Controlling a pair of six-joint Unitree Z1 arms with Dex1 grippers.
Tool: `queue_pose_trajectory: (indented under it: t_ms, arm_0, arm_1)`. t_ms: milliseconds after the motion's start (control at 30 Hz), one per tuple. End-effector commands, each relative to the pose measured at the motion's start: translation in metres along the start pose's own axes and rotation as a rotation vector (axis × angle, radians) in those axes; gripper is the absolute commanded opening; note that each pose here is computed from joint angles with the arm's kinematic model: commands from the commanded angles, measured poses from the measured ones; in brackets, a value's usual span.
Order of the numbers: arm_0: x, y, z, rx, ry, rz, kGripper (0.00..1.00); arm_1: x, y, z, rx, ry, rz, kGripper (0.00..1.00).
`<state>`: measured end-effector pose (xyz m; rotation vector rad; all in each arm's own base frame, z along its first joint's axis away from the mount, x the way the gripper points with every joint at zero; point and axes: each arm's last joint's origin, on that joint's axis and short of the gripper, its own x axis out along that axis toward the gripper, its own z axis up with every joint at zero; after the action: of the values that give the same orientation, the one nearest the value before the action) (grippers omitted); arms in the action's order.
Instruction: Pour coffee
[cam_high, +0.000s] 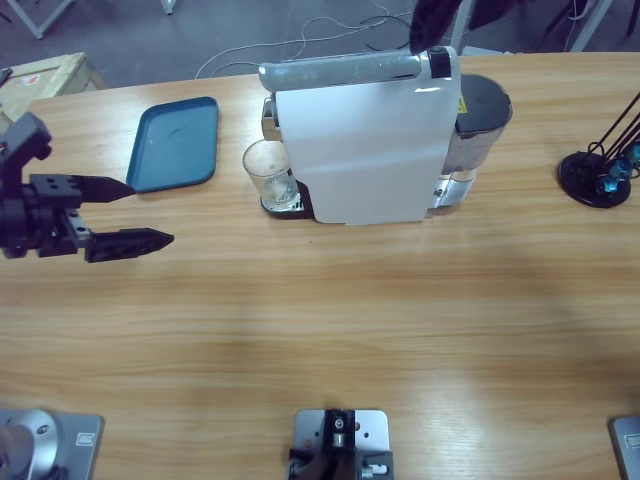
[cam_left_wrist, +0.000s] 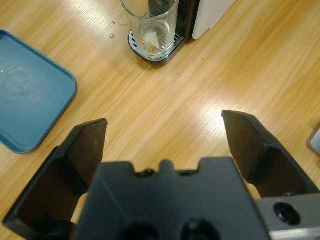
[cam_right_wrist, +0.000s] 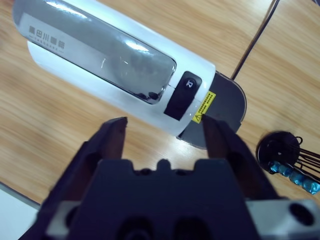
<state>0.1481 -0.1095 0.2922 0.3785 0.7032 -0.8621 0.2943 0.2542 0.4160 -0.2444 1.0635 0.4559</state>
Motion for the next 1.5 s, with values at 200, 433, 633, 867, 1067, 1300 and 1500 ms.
queue_pose_trajectory:
  t_ms: [200, 433, 633, 867, 1067, 1300, 1500]
  arm_0:
    - [0.006, -0.002, -0.005, -0.003, 0.023, 0.000, 1.000]
    - [0.007, -0.002, -0.005, -0.003, 0.028, 0.000, 1.000]
    - [0.010, -0.001, -0.005, -0.005, 0.039, -0.002, 1.000]
    - [0.011, -0.001, -0.005, -0.005, 0.038, -0.001, 1.000]
    - [0.013, 0.000, -0.005, -0.006, 0.044, -0.002, 1.000]
    - [0.014, 0.000, -0.005, -0.007, 0.047, -0.003, 1.000]
    - [0.014, 0.000, -0.005, -0.008, 0.048, -0.003, 1.000]
  arm_1:
    - [0.009, -0.013, 0.007, 0.048, -0.005, -0.020, 0.256]
    - [0.021, -0.034, 0.022, 0.057, 0.002, -0.053, 0.000]
    - [0.051, -0.026, 0.022, 0.046, 0.092, 0.039, 0.000]
    - [0.063, -0.025, 0.024, 0.041, 0.111, 0.033, 0.000]
    - [0.069, -0.027, 0.023, 0.040, 0.122, -0.003, 0.000]
    - [0.069, -0.029, 0.025, 0.042, 0.109, -0.047, 0.000]
    - [0.077, -0.028, 0.025, 0.042, 0.128, -0.037, 0.000]
